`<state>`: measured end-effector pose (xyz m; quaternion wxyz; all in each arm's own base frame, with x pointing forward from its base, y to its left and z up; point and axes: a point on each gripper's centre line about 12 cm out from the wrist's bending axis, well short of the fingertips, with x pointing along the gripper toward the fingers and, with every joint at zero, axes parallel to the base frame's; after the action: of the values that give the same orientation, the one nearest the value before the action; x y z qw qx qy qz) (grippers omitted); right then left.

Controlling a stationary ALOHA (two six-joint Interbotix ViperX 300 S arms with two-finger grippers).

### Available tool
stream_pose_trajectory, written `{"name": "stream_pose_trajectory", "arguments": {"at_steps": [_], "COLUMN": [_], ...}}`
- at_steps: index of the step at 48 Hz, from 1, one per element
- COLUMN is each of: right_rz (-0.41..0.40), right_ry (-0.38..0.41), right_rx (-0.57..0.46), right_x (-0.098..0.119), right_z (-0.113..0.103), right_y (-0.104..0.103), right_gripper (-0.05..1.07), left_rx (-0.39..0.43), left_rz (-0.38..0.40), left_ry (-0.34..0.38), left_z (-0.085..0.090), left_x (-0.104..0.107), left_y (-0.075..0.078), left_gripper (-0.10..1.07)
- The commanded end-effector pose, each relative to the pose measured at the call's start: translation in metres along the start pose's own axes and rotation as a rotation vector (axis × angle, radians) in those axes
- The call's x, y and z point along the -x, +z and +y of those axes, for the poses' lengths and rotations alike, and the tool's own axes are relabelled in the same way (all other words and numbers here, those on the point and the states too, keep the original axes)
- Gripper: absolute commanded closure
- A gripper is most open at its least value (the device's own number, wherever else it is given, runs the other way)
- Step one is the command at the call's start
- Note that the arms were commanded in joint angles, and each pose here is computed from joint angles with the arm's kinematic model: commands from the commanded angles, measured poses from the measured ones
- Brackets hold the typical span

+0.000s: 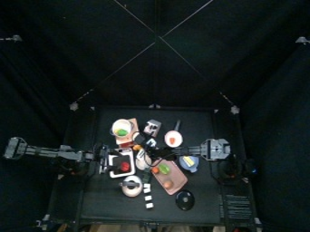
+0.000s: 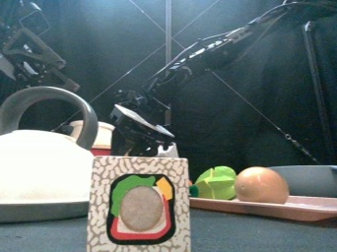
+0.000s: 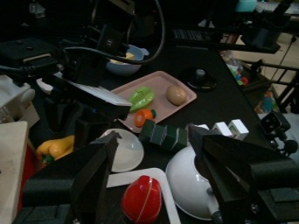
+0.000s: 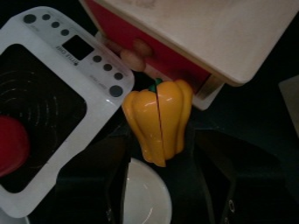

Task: Place squash on small plate

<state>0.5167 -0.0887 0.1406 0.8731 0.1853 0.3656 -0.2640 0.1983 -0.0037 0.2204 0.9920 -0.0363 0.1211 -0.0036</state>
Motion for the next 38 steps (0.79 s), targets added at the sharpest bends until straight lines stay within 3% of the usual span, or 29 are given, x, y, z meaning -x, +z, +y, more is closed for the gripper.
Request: {"name": "stream_pose_trajectory", "arguments": {"at_steps": [1, 14, 27, 38], "right_rz": [-0.048, -0.031, 0.008, 0.012], "right_ry": [0.03, 0.087, 0.105, 0.102], "right_rx": [-0.026, 0.013, 0.053, 0.052], "right_x": [0.023, 0.051, 0.053, 0.052], "right_z": [0.005, 0.034, 0.046, 0.046], "right_y": [0.02, 0.0, -0.025, -0.026], "right_gripper": [0.3, 0.3, 0.3, 0.27], "left_rx": [0.0, -0.003, 0.001, 0.002], "left_rz": [-0.017, -0.015, -0.017, -0.014], "left_ry": [0.001, 0.0, 0.004, 0.008], "left_z": [0.0, 0.0, 0.001, 0.002], "left_x": [-0.001, -0.001, -0.001, -0.001], "left_y": [0.006, 0.005, 0.006, 0.005], "left_gripper": [0.0, 0.0, 0.0, 0.0]}}
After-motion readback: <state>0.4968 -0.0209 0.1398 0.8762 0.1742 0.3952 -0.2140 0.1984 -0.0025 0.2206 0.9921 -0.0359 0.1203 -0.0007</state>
